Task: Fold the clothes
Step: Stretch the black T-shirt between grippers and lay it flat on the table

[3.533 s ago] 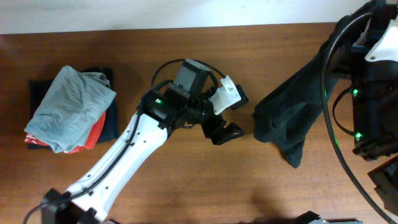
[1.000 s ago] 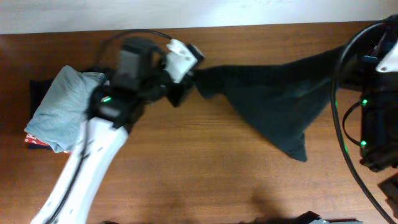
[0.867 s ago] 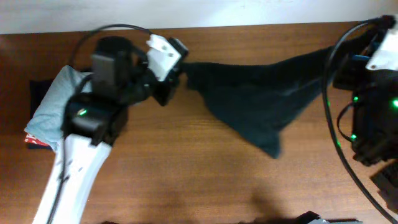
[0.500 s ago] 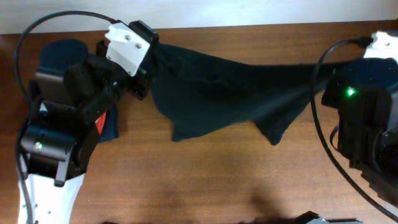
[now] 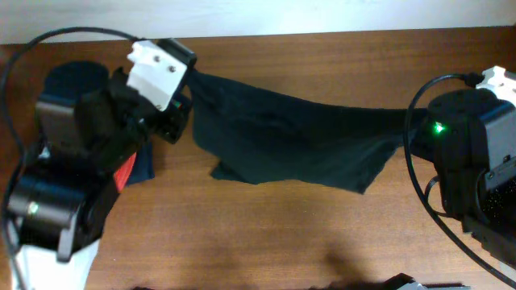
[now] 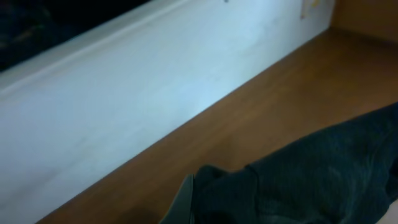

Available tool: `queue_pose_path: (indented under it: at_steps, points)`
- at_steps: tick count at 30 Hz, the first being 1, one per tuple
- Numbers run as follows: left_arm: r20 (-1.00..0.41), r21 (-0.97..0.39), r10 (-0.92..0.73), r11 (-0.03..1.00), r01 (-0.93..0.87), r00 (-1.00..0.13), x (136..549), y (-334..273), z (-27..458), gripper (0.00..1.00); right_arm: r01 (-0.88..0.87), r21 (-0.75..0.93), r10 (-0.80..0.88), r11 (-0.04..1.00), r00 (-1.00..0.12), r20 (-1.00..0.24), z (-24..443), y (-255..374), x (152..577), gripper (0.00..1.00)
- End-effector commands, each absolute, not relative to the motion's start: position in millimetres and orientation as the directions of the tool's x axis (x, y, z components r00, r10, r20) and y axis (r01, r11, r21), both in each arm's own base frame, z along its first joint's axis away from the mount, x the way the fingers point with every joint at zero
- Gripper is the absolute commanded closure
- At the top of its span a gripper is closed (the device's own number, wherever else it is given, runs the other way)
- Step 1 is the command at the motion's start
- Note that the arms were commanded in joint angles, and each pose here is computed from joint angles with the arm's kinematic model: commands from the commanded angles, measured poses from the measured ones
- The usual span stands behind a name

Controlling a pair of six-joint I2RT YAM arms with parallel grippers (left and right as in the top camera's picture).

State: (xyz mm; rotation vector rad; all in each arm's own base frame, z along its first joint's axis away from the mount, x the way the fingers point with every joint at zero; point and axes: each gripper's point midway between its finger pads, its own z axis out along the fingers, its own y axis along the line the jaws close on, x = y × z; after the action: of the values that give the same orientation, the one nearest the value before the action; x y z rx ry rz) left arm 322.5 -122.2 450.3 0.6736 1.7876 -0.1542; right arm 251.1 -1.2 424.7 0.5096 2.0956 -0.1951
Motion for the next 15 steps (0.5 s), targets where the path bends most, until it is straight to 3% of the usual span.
queue_pose_path:
  at_steps: [1, 5, 15]
  points:
    - [-0.94, 0.257, 0.329, 0.857, 0.447, -0.09, 294, -106, 490, 1.0, 0.411, 0.13, 0.34, 0.902, -0.494, -0.8, 419, 10, 252, 0.96]
    - [-0.937, 0.253, 0.333, 0.856, 0.451, -0.105, 280, -102, 488, 1.0, 0.387, 0.13, 0.337, 0.913, -0.535, -0.775, 412, 16, 250, 0.96]
    - [-0.955, 0.283, 0.295, 0.864, 0.416, 0.036, 224, -88, 535, 1.0, 0.349, 0.207, 0.347, 0.914, -0.406, -0.846, 456, -5, 214, 0.96]
